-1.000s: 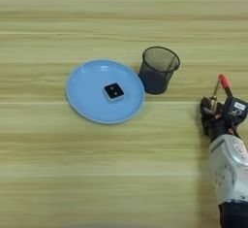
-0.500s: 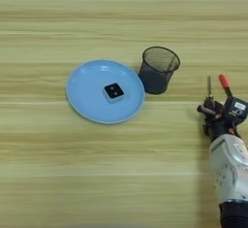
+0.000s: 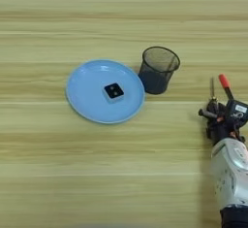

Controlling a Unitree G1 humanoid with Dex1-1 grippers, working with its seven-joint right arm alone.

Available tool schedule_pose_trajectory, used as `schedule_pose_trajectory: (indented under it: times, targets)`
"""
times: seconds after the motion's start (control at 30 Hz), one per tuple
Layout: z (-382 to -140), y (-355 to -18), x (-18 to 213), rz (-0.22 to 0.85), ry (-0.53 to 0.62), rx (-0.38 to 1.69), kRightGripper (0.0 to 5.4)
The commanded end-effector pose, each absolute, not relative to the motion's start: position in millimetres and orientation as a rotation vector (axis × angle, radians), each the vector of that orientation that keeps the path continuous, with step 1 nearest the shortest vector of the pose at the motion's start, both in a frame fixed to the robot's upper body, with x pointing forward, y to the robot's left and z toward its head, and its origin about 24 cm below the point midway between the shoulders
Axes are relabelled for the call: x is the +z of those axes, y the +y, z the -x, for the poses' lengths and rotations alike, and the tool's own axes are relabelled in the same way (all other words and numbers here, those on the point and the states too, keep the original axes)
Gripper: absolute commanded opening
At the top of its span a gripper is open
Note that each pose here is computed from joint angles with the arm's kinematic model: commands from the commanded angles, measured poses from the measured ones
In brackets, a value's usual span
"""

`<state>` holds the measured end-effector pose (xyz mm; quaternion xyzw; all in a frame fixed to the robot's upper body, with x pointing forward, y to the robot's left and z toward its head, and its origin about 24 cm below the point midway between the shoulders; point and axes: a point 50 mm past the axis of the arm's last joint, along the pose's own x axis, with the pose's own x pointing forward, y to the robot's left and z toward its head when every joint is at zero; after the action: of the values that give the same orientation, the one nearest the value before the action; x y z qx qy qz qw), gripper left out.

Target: Move the objects on the table

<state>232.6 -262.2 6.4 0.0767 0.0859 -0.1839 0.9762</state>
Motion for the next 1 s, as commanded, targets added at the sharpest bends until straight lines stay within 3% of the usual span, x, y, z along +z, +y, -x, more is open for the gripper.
schedule_pose_trajectory:
  times: [0.03,0.43,1.0]
  targets:
    - [-236,-265,15,-0.137,0.138,-0.367,0.82]
    - [-240,-255,40,-0.082,-0.018,-0.297,0.79]
    - [-238,-240,75,0.007,-0.154,-0.209,0.79]
